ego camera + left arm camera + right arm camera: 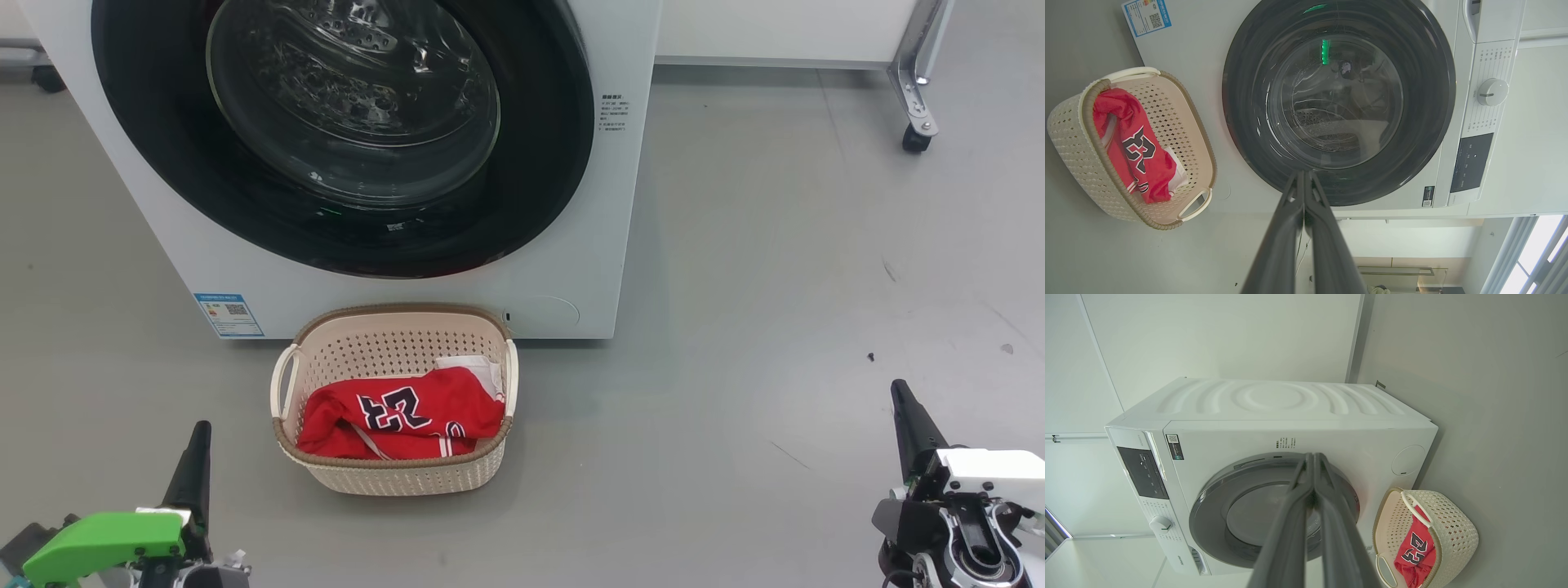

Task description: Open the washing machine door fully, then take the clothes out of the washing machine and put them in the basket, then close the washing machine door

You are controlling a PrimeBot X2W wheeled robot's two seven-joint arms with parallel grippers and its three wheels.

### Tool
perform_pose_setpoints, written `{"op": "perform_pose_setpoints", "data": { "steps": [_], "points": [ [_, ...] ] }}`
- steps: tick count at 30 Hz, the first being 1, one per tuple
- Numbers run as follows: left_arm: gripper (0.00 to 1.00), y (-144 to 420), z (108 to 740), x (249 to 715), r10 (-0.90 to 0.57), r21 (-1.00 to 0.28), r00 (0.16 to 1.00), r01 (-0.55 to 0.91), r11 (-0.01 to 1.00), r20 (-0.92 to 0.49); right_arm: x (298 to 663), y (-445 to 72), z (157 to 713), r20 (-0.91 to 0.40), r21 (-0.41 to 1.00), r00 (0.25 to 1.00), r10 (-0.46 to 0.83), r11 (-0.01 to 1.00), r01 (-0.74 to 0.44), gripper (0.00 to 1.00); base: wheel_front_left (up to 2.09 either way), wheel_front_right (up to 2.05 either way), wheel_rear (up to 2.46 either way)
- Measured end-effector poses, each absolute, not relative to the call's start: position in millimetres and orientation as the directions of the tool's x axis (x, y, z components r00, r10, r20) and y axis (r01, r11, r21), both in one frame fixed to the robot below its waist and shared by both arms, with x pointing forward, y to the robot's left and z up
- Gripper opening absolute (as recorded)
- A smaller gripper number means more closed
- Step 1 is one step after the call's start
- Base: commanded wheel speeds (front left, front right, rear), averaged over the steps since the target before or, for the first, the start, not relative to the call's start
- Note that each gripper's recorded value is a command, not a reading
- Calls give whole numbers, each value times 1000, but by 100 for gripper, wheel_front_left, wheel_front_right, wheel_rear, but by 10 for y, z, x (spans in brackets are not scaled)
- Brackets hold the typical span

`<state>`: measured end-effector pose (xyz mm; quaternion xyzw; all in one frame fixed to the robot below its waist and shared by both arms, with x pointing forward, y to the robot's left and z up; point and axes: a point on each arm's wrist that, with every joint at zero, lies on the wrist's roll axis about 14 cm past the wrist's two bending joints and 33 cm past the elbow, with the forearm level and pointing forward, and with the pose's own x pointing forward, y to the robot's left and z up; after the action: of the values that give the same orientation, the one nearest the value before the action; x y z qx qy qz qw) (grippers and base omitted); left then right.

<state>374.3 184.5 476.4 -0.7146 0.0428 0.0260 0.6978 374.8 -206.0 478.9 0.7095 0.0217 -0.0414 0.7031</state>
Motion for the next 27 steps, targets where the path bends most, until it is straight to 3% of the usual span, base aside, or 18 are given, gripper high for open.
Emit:
{"op": "perform_pose_setpoints", "data": {
  "steps": [27],
  "points": [
    [0, 1847, 4765, 3743, -27, -995, 995, -97, -23, -96, 3748, -2060, 4789, -89, 996, 996, -27, -10, 89, 0, 0, 0, 0]
  ]
}}
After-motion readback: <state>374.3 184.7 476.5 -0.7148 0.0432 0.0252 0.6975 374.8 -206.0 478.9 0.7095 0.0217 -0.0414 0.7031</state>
